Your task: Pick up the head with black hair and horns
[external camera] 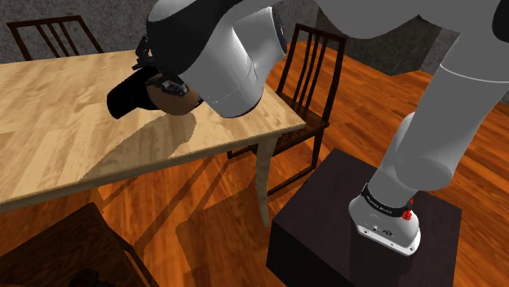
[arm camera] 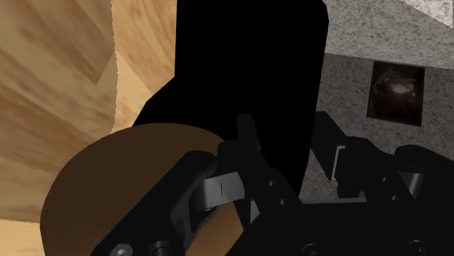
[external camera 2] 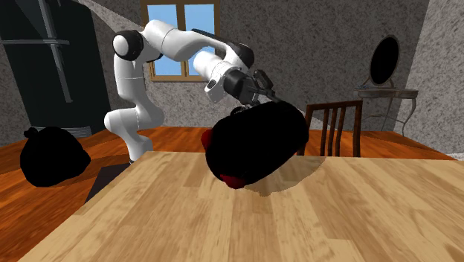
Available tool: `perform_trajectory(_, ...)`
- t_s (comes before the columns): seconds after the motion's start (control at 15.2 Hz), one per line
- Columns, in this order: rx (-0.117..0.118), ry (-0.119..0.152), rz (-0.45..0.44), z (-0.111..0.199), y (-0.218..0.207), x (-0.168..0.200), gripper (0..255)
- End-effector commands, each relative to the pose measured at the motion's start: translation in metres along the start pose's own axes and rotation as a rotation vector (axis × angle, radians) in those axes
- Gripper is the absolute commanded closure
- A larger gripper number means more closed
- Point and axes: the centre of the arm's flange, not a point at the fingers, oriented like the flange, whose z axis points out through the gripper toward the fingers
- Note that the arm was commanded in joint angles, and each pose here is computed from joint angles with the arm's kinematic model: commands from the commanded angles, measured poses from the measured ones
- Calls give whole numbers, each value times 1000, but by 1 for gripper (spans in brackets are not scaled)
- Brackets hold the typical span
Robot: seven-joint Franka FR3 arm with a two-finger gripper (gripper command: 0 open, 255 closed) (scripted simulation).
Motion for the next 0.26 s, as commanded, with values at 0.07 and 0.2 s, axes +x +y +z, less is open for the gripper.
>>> perform_trajectory(0.07,4,-1,-3,-8,-17,1,255)
perform_trajectory(0.2,4,-1,-3,-8,-18,1,255)
